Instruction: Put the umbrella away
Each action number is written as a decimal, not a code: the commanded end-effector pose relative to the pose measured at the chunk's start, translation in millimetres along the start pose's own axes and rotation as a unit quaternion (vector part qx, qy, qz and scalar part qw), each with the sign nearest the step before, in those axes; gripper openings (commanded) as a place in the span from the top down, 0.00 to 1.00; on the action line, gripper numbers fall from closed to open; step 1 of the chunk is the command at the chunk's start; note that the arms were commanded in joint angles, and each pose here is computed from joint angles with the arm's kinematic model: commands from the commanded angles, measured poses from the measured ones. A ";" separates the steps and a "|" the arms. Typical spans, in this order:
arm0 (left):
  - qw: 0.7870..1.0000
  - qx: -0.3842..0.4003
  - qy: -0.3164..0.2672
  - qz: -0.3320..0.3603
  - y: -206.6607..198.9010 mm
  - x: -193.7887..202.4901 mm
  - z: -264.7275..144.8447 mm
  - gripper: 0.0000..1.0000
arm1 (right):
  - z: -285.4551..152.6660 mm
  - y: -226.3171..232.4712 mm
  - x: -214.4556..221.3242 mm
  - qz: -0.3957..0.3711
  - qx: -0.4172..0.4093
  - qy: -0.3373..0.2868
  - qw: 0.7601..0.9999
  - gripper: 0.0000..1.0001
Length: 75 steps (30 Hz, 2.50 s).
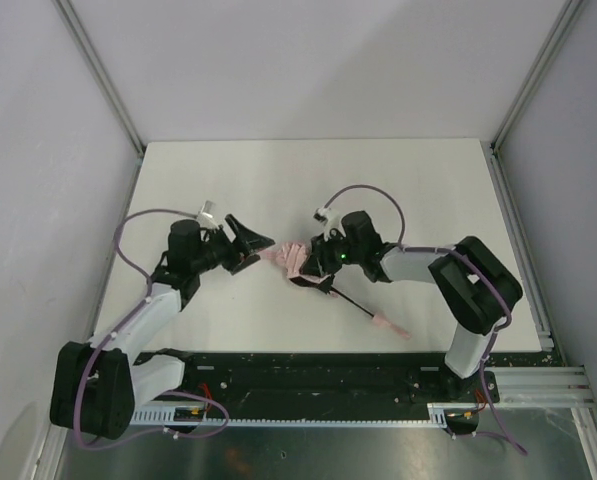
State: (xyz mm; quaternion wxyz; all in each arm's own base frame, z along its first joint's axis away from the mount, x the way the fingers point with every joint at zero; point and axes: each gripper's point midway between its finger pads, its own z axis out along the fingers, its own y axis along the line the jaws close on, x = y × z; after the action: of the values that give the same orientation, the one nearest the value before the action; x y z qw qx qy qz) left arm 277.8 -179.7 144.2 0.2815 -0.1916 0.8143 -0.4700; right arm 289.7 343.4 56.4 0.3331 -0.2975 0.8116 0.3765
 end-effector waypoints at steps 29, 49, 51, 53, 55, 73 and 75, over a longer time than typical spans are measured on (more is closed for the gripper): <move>0.951 0.169 0.116 0.232 -106.7 70.6 -0.5 0.18 | -144.1 74.8 -146.8 0.140 -0.212 -0.159 0.954 1.00; 0.948 0.139 0.130 0.253 -94.9 119.1 8.3 1.00 | -183.8 83.9 -171.6 0.118 -0.247 -0.199 0.941 1.00; 0.944 0.147 0.113 0.274 -100.6 113.6 -0.5 1.00 | -187.5 86.7 -171.8 0.114 -0.256 -0.197 0.940 1.00; 0.934 0.173 0.096 0.297 -114.4 108.5 -15.4 0.83 | -191.1 91.8 -169.6 0.100 -0.268 -0.190 0.939 1.00; 0.920 0.203 0.061 0.329 -132.3 98.5 -34.4 0.54 | -195.3 97.7 -166.7 0.079 -0.282 -0.182 0.939 1.00; 0.829 0.398 0.100 0.381 -194.9 128.5 -81.7 0.02 | -242.8 166.3 -156.5 -0.041 -0.381 -0.138 0.913 1.00; 0.824 0.410 0.124 0.371 -195.4 139.6 -78.1 0.03 | -243.4 168.6 -159.4 -0.041 -0.382 -0.142 0.912 1.00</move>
State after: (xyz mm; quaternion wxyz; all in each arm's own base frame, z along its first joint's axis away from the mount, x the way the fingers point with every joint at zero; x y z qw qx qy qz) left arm 156.3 -290.6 289.2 0.4180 0.2801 0.6392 -0.5816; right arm 197.4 275.8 330.8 0.2808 -0.3378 0.5803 0.6858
